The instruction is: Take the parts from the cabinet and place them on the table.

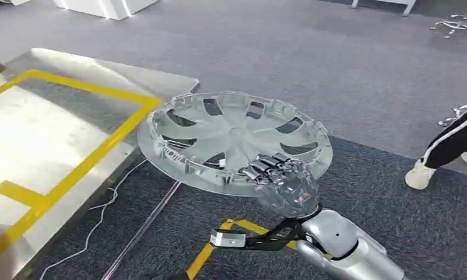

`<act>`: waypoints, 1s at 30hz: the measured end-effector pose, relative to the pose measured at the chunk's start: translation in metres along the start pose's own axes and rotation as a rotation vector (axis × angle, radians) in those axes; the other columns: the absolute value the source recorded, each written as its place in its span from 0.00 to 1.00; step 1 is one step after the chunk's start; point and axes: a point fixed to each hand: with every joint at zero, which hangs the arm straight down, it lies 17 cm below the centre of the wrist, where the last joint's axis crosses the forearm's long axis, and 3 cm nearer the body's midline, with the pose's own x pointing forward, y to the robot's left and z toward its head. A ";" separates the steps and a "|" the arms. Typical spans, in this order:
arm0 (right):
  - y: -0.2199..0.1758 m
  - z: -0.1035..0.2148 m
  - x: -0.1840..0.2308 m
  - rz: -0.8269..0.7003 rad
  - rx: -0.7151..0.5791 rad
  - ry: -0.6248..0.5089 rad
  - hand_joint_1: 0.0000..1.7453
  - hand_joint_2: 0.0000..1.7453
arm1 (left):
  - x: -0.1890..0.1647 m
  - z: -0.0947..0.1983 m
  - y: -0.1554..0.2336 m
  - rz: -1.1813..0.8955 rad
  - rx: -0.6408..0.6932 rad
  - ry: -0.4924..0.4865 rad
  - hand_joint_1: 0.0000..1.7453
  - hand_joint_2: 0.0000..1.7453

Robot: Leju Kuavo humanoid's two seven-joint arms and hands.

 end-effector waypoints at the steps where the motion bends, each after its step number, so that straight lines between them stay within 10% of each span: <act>1: 0.001 0.000 0.001 -0.003 0.002 0.001 1.00 1.00 | -0.002 0.000 -0.003 -0.002 -0.005 0.002 0.00 1.00; 30: 0.003 0.001 0.002 -0.011 0.011 -0.004 1.00 1.00 | 0.002 0.000 0.002 -0.028 -0.004 -0.006 0.00 1.00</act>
